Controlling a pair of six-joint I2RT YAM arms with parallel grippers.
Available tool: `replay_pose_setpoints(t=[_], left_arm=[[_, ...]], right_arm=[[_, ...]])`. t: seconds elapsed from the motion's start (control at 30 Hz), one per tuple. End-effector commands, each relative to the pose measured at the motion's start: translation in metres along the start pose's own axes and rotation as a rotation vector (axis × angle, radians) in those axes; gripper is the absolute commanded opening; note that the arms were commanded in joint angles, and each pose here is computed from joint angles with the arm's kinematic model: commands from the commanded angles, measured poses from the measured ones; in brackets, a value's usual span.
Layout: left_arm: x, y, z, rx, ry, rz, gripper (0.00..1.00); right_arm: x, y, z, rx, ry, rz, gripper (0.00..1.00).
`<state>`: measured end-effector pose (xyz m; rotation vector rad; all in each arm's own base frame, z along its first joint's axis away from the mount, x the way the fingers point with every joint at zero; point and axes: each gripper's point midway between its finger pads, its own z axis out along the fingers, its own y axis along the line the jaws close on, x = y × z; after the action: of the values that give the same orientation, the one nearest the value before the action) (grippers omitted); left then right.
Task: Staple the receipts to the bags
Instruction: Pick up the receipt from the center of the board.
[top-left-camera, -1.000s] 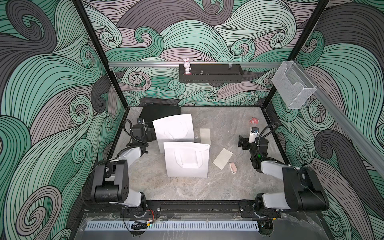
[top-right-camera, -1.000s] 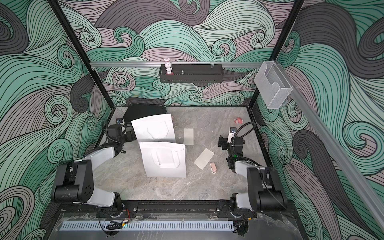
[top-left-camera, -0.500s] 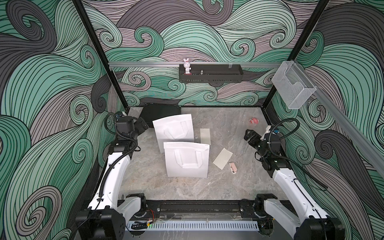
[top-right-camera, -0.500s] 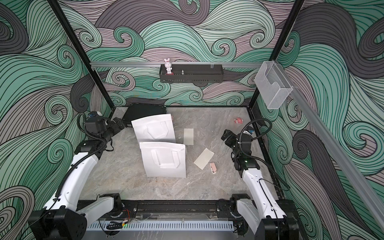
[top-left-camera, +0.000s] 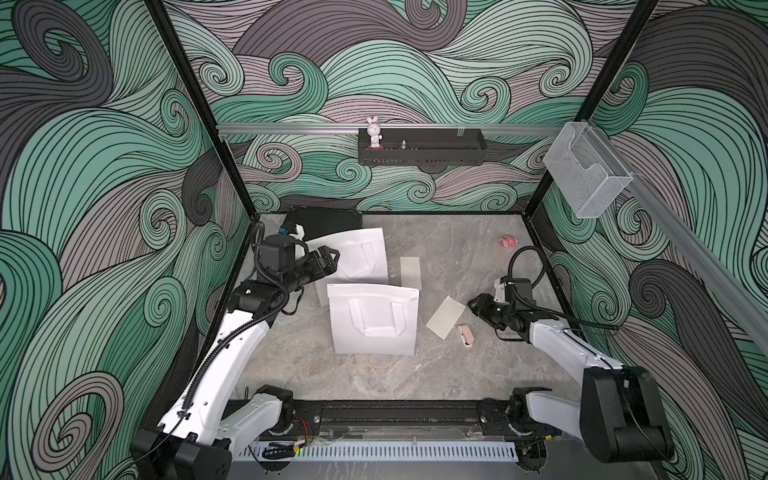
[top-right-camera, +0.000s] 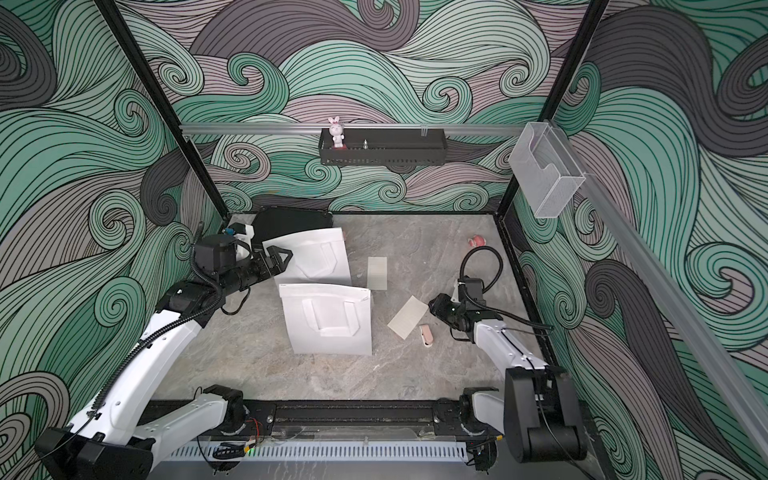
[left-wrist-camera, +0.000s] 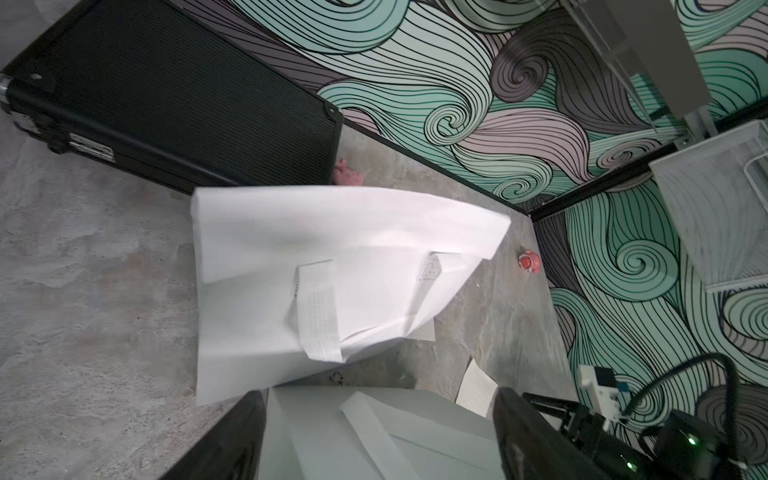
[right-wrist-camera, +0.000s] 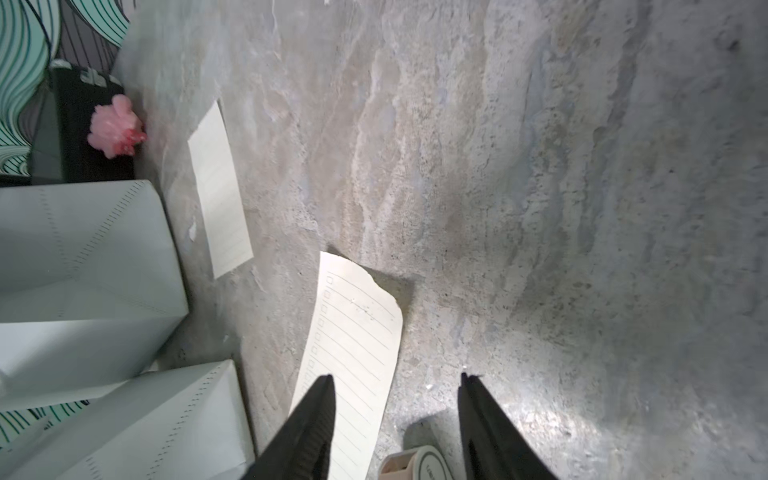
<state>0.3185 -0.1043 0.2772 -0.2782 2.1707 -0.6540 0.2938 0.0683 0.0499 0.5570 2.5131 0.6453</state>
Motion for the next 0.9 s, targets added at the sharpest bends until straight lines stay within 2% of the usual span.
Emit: replay_pose_setpoints(t=[0.0,0.13,0.33,0.6,0.7,0.73,0.87], left_arm=[[0.003,-0.014,-0.009,0.043,0.025,0.036,0.85],[0.005,-0.019,-0.008,0.055,0.034,0.044,0.85],[0.006,-0.023,-0.006,0.067,0.046,0.056,0.85],[0.010,-0.022,-0.005,0.065,0.052,0.072,0.86],[0.010,-0.020,-0.006,0.057,0.050,0.079,0.86],[0.011,-0.019,-0.006,0.055,0.050,0.081,0.86],[0.012,-0.017,-0.007,0.051,0.051,0.088,0.87]], right_arm=[[0.003,0.009,0.012,-0.054,0.039,-0.027,0.48],[0.007,0.011,0.029,-0.074,0.088,-0.027,0.40],[0.007,0.011,0.049,-0.069,0.127,-0.037,0.38],[0.001,0.018,0.064,-0.070,0.144,-0.039,0.26],[0.001,0.020,0.068,-0.071,0.154,-0.051,0.12],[0.001,0.022,0.068,-0.077,0.156,-0.055,0.02],[-0.004,0.028,0.065,-0.090,0.144,-0.081,0.00]])
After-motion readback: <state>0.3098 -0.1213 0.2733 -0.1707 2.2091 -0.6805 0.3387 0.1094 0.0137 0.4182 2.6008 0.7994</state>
